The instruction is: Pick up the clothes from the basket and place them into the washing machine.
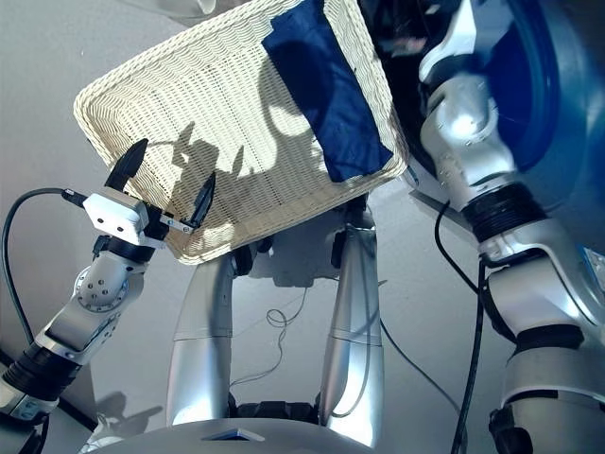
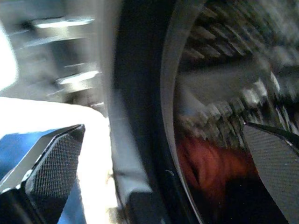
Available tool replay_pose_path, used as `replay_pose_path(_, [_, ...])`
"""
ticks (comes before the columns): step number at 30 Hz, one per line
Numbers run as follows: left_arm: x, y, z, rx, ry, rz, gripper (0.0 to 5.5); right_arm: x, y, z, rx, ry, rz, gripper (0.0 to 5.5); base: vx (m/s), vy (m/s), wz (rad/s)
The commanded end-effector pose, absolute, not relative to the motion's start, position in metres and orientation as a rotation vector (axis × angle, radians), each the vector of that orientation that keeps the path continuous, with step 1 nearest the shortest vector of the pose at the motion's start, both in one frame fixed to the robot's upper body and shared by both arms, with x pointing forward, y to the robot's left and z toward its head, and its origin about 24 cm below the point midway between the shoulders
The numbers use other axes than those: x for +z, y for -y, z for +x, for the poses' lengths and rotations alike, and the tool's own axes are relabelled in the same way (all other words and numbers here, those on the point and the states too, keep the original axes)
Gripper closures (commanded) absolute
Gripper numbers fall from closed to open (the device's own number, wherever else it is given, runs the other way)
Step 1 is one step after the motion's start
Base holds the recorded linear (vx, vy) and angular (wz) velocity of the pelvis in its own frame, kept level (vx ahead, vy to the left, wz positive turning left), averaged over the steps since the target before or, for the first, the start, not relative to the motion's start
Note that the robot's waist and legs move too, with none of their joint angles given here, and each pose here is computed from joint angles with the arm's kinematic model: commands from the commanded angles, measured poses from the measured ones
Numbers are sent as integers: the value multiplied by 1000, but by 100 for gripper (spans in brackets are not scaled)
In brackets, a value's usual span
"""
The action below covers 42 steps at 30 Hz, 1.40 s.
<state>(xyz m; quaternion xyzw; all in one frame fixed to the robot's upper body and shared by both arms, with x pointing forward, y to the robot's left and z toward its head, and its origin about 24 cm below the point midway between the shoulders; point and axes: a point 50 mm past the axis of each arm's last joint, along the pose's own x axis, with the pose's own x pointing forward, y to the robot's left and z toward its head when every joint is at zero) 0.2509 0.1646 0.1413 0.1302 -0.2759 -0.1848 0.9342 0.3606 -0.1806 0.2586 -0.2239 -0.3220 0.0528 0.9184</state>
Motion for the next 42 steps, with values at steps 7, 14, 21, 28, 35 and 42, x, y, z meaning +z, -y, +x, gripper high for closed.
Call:
replay_pose_path(7, [129,-162,232,-320,598,181,0,207,131,350,287,663,-651,0,0,0,0])
replay_pose_path(14, [122,-158,237,-279,583,177,0,188,95,361,255,640,-623,0,0,0,0])
replay_pose_path(21, [126,-154,238,-279,600,151,0,172,96,387,116,477,-537,0,0,0,0])
replay_pose_path(28, [127,-152,238,-292,604,134,0,174,125,406,-69,363,-478,0,0,0,0])
replay_pose_path(35, [129,-149,239,-293,612,119,0,176,142,413,-194,308,-425,0,0,0,0])
replay_pose_path(42, [134,-147,239,-298,637,113,0,174,147,414,-201,276,-395,0,0,0,0])
